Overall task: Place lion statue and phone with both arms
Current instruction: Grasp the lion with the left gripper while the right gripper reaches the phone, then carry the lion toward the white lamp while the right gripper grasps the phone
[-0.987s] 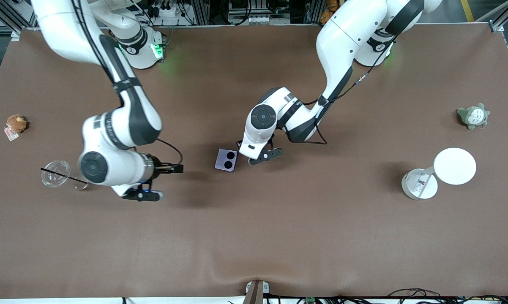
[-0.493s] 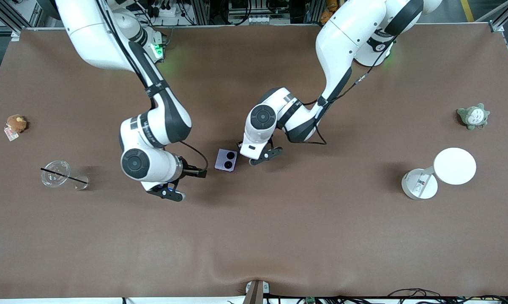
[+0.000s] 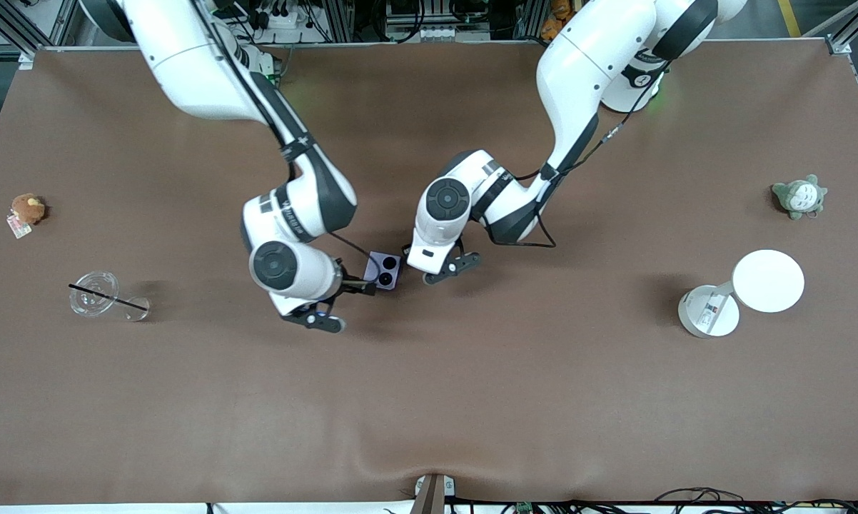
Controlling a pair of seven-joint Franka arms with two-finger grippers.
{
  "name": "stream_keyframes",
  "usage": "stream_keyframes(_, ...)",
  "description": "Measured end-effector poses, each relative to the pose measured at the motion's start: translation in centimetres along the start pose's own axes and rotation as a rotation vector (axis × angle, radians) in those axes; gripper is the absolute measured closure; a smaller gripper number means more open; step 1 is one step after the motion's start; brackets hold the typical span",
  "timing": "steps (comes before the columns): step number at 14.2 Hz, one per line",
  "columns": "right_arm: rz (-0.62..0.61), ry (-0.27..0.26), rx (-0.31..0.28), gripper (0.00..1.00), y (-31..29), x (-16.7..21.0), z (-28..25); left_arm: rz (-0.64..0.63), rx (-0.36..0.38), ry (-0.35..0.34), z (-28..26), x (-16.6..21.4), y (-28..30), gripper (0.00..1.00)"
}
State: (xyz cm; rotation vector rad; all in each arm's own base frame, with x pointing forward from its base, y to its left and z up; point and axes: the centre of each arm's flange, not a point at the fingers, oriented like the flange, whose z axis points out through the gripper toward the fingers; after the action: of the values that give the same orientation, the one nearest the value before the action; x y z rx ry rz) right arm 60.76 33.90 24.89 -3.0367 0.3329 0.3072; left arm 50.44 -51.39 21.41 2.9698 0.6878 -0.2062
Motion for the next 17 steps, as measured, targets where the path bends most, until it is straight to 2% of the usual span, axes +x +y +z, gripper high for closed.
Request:
stream_keyframes(3,-0.091,0.017,-0.019,0.00,-0.6,-0.2,1.4,-0.023,0.028,0.017,-2.1,2.5,-1.2,0.63)
stream_keyframes(6,-0.121,0.014,-0.026,0.00,-1.0,-0.5,3.0,-0.007,0.050,0.065,-3.2,4.0,-1.9,0.63)
stream_keyframes(9,-0.099,0.013,-0.035,0.00,-2.7,-2.4,4.3,0.031,0.070,0.119,-3.5,5.6,-2.6,0.63)
stream_keyframes(13,-0.077,0.018,-0.039,0.00,-4.2,-3.8,5.4,0.104,0.096,0.118,-5.4,8.5,-4.4,0.63)
stream_keyframes(17,-0.072,0.012,-0.048,0.00,-3.7,-3.8,6.3,0.175,0.108,0.123,-9.1,13.1,-7.6,0.63)
